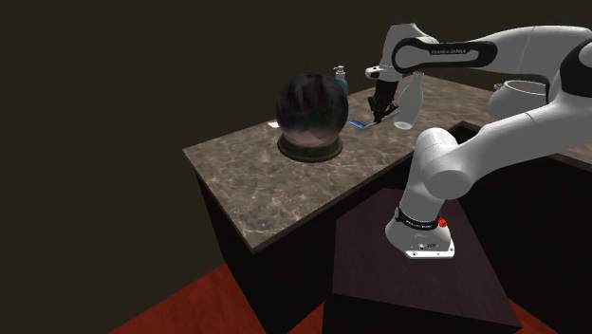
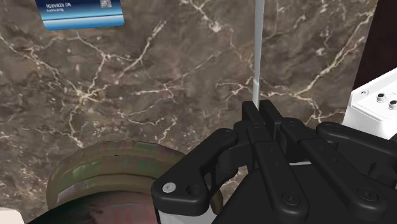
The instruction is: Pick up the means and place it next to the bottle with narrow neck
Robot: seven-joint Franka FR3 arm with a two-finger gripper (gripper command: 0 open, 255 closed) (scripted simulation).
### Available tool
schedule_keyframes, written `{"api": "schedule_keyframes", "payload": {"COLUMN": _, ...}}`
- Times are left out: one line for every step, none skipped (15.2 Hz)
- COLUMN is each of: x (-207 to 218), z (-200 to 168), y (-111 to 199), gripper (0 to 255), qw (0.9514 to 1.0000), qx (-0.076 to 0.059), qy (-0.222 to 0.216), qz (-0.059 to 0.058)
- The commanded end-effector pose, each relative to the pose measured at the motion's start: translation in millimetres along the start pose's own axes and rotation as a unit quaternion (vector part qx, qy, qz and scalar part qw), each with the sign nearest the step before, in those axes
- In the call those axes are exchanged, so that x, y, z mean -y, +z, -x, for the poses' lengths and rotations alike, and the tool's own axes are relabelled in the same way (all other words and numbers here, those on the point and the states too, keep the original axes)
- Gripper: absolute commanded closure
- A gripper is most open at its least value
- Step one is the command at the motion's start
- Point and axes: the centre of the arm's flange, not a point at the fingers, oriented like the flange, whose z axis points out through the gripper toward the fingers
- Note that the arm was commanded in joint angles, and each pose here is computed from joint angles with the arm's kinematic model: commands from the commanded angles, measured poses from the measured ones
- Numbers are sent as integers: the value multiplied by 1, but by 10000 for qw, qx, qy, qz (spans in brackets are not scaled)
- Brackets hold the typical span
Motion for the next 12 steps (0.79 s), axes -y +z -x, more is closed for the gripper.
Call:
{"api": "schedule_keyframes", "payload": {"x": 0, "z": -1, "y": 11, "gripper": 255, "qw": 10000, "qx": 0, "qy": -1, "qz": 2}}
{"api": "schedule_keyframes", "payload": {"x": 0, "z": -1, "y": 16, "gripper": 255, "qw": 10000, "qx": 0, "qy": -1, "qz": 2}}
{"api": "schedule_keyframes", "payload": {"x": 0, "z": 0, "y": 21, "gripper": 255, "qw": 10000, "qx": 0, "qy": -1, "qz": 2}}
{"api": "schedule_keyframes", "payload": {"x": 0, "z": 0, "y": 26, "gripper": 255, "qw": 10000, "qx": 0, "qy": -1, "qz": 2}}
{"api": "schedule_keyframes", "payload": {"x": 0, "z": 0, "y": 32, "gripper": 255, "qw": 10000, "qx": 0, "qy": -1, "qz": 2}}
{"api": "schedule_keyframes", "payload": {"x": 0, "z": 1, "y": 37, "gripper": 255, "qw": 10000, "qx": 0, "qy": -1, "qz": 2}}
{"api": "schedule_keyframes", "payload": {"x": 0, "z": 1, "y": 42, "gripper": 255, "qw": 10000, "qx": 0, "qy": -1, "qz": 2}}
{"api": "schedule_keyframes", "payload": {"x": 0, "z": 1, "y": 48, "gripper": 255, "qw": 10000, "qx": 0, "qy": -1, "qz": 2}}
{"api": "schedule_keyframes", "payload": {"x": 0, "z": 1, "y": 53, "gripper": 255, "qw": 10000, "qx": 0, "qy": -1, "qz": 2}}
{"api": "schedule_keyframes", "payload": {"x": 0, "z": 2, "y": 58, "gripper": 255, "qw": 10000, "qx": 0, "qy": -1, "qz": 2}}
{"api": "schedule_keyframes", "payload": {"x": 0, "z": 2, "y": 65, "gripper": 255, "qw": 10000, "qx": 0, "qy": -1, "qz": 2}}
{"api": "schedule_keyframes", "payload": {"x": 0, "z": 2, "y": 65, "gripper": 255, "qw": 10000, "qx": 0, "qy": -1, "qz": 2}}
